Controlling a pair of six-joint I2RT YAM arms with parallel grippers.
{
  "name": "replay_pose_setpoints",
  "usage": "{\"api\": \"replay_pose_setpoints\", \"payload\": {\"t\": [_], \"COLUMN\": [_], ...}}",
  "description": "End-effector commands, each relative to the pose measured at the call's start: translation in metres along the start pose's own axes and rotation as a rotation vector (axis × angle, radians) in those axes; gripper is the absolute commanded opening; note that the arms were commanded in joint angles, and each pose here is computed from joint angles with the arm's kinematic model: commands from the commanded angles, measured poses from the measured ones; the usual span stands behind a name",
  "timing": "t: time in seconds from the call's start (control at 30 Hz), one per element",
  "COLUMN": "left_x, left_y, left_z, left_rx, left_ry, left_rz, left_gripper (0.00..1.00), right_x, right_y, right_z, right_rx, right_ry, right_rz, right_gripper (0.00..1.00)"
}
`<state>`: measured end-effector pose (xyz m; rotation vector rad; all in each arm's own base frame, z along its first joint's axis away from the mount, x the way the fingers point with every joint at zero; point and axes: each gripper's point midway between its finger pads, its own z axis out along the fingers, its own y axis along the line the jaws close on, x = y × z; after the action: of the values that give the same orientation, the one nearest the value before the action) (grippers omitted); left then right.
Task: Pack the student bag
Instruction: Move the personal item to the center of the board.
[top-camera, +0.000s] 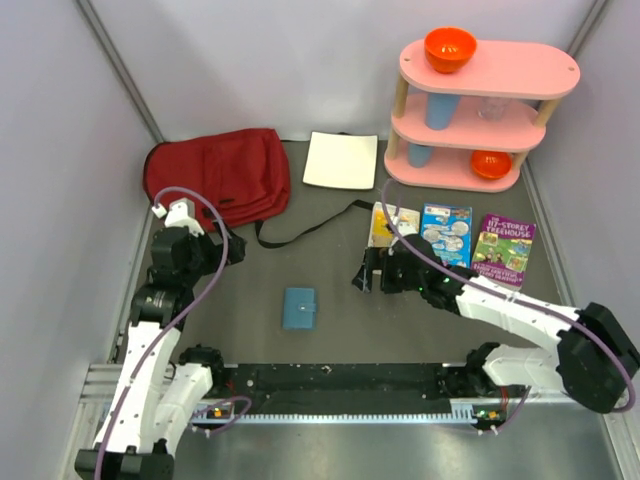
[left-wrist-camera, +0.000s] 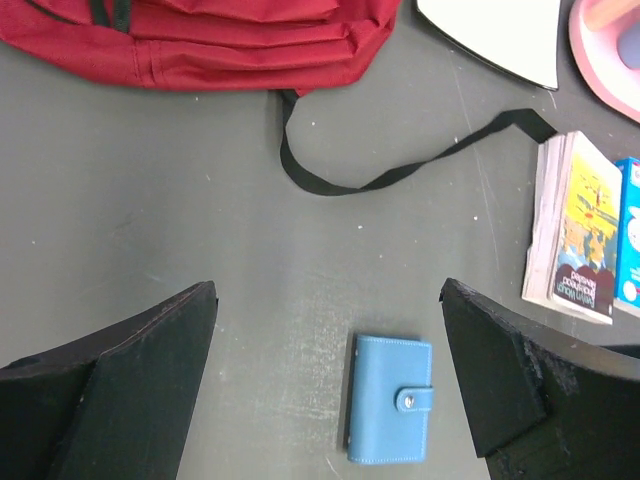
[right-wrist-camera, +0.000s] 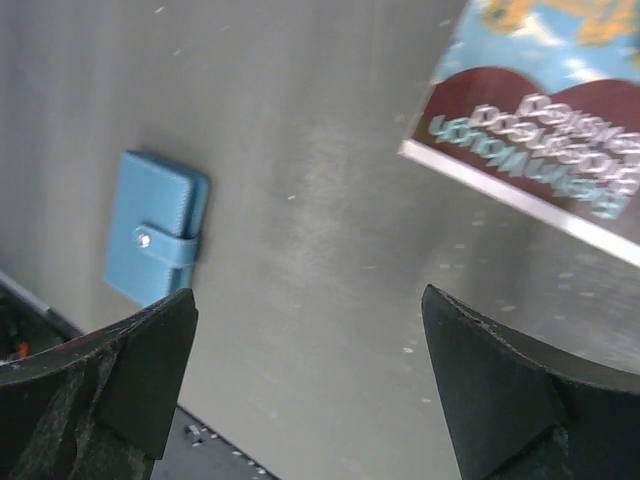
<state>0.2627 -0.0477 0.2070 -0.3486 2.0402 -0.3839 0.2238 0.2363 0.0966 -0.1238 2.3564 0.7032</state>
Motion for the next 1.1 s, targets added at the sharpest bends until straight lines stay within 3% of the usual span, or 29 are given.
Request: {"api": "replay_pose_setpoints", "payload": {"t": [0.0,0.07,0.33,0.53,0.87,1.07], "left_x": [-0.008,-0.006,-0.003,0.000,-0.008,-0.017], "left_y": [-0.011,-0.002,0.011,0.018,0.028,0.038], "left_z": [-0.021,-0.026,-0.034,-0.035,-0.045,-0.057], "left_rx": [0.064,0.025,-0.027,-0.063,-0.119,-0.177], "left_ry": [-0.028,-0.037,-0.065,-0.069,-0.135,-0.195], "left_rz": [0.064,0.087,0.107,0.094,0.073,0.051], "left_gripper": [0.99,0.99,0.99,0.99,0.99,0.99], "right_x": [-0.002,0.012,0.038,0.057,0.089,0.096], "right_y": [0.048,0.055,0.091,0.141,0.182,0.223], "right_z": [0.009,0.014,0.045,0.071,0.118,0.152], "right_rx": [-0.178,-0.201,-0.201,-0.371,-0.345,-0.441], "right_ry": [0.001,0.050,0.127,0.195,0.286,0.325], "right_rz": [0.065,0.065,0.076,0.149,0.145,0.239], "right_gripper": [0.91,0.84,0.80,0.61,0.50,0.32]}}
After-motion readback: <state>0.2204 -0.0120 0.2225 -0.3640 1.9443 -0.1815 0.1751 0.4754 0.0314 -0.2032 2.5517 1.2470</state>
